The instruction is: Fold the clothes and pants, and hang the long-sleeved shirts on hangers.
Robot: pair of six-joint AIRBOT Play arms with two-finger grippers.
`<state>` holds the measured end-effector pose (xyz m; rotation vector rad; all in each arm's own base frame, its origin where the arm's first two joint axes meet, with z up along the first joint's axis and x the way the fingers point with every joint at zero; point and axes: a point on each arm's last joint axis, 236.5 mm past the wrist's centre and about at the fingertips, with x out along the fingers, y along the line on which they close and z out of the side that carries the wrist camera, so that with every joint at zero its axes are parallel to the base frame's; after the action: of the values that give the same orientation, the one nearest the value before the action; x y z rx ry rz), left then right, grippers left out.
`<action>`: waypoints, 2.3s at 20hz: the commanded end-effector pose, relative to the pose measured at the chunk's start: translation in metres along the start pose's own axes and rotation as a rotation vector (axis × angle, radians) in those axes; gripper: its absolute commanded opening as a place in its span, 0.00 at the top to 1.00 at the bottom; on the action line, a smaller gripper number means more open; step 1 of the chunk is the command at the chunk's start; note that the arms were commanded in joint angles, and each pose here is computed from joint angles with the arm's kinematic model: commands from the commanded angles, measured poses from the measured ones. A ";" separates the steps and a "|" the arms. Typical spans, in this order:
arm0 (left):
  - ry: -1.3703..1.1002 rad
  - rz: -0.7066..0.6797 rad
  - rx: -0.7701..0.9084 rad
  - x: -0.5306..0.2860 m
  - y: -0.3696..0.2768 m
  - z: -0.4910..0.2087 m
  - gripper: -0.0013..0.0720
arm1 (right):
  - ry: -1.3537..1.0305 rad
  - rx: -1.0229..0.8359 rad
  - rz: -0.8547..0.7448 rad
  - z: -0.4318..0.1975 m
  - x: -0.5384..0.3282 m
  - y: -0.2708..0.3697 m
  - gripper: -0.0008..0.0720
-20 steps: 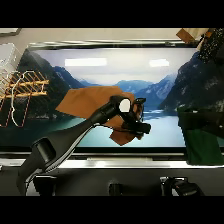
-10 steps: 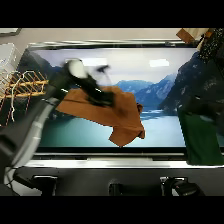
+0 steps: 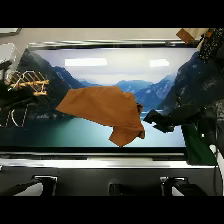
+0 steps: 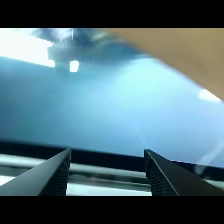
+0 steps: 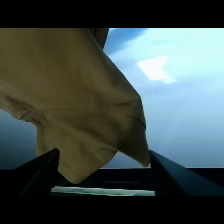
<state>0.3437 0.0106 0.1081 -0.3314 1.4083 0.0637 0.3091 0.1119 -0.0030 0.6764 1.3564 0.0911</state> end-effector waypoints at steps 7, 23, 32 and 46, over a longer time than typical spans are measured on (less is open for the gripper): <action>-0.056 -0.366 -0.290 0.039 0.026 -0.030 0.26 | 0.269 0.128 0.241 -0.032 0.060 -0.004 0.11; -0.060 -0.512 -0.382 0.196 0.014 0.050 0.23 | 0.225 0.033 0.128 -0.048 0.048 0.001 0.94; -0.094 -0.496 -0.345 0.235 -0.011 0.087 0.27 | 0.174 -0.005 0.146 -0.045 0.030 0.010 0.94; -0.866 -0.752 0.279 -0.199 -0.145 0.152 0.97 | -0.642 -0.575 0.352 0.057 -0.251 0.187 0.94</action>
<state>0.5277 -0.0445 0.1698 -0.6948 0.7150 -0.4514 0.3634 0.1341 0.1814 0.5022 0.8248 0.4279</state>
